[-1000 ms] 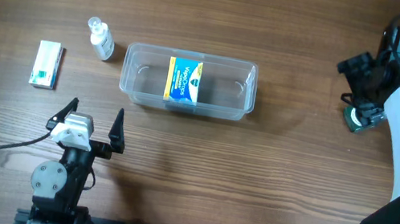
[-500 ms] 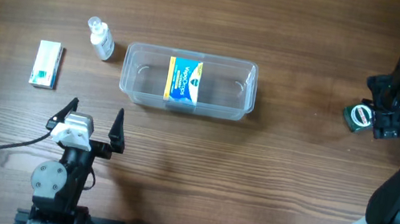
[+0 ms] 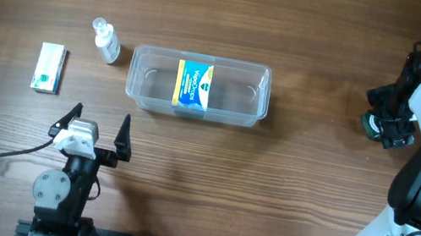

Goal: Pack container
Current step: 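Move the right gripper to the green ointment tin and grasp it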

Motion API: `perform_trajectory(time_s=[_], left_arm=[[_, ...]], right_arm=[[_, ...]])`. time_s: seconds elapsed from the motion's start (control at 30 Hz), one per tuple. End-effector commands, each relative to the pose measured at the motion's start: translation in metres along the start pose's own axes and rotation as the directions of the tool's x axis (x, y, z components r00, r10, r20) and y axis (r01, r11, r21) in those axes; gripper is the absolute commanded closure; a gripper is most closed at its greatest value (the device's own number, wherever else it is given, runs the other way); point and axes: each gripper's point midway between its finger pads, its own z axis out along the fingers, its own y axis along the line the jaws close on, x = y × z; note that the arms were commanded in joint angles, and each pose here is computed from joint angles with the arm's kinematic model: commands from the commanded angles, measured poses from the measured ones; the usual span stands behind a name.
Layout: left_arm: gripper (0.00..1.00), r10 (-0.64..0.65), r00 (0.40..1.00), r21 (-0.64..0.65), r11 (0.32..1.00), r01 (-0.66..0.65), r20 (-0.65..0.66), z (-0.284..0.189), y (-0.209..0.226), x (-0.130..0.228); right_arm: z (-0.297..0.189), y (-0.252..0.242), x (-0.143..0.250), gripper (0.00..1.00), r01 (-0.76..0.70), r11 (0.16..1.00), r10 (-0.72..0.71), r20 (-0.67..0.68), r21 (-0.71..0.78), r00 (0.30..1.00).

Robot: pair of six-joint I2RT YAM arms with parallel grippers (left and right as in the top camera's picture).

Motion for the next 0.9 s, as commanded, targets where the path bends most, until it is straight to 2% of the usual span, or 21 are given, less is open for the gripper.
perform_trajectory(time_s=[0.0, 0.3, 0.4, 0.5, 0.73, 0.87], left_arm=[[0.00, 0.016, 1.000, -0.001, 1.000, -0.016, 0.002, 0.000, 0.000, 0.001], [0.00, 0.016, 1.000, -0.002, 1.000, -0.016, 0.002, 0.000, 0.000, 0.001], [0.00, 0.016, 1.000, -0.001, 1.000, -0.016, 0.002, 0.000, 0.000, 0.002], [0.00, 0.016, 1.000, -0.001, 1.000, -0.016, 0.002, 0.000, 0.000, 0.002], [0.00, 0.016, 1.000, -0.001, 1.000, -0.016, 0.002, 0.000, 0.000, 0.001], [0.00, 0.016, 1.000, -0.001, 1.000, -0.016, 0.002, 0.000, 0.000, 0.001]], right_arm=[[0.010, -0.004, -0.001, 0.00, 0.021, 0.999, -0.022, 0.012, 0.031, 1.000], [0.018, 0.002, -0.002, 0.01, 0.049, 0.999, -0.049, 0.011, 0.013, 0.999], [0.018, 0.005, 0.002, 0.11, 0.048, 0.999, -0.048, -0.013, -0.008, 0.999], [0.018, 0.009, 0.008, 0.27, 0.047, 0.998, -0.048, -0.046, -0.034, 0.998], [0.017, 0.009, 0.013, 0.32, 0.078, 0.996, -0.080, -0.067, -0.037, 0.994], [0.003, 0.029, 0.020, 0.35, 0.161, 0.973, -0.180, -0.107, -0.162, 0.978]])
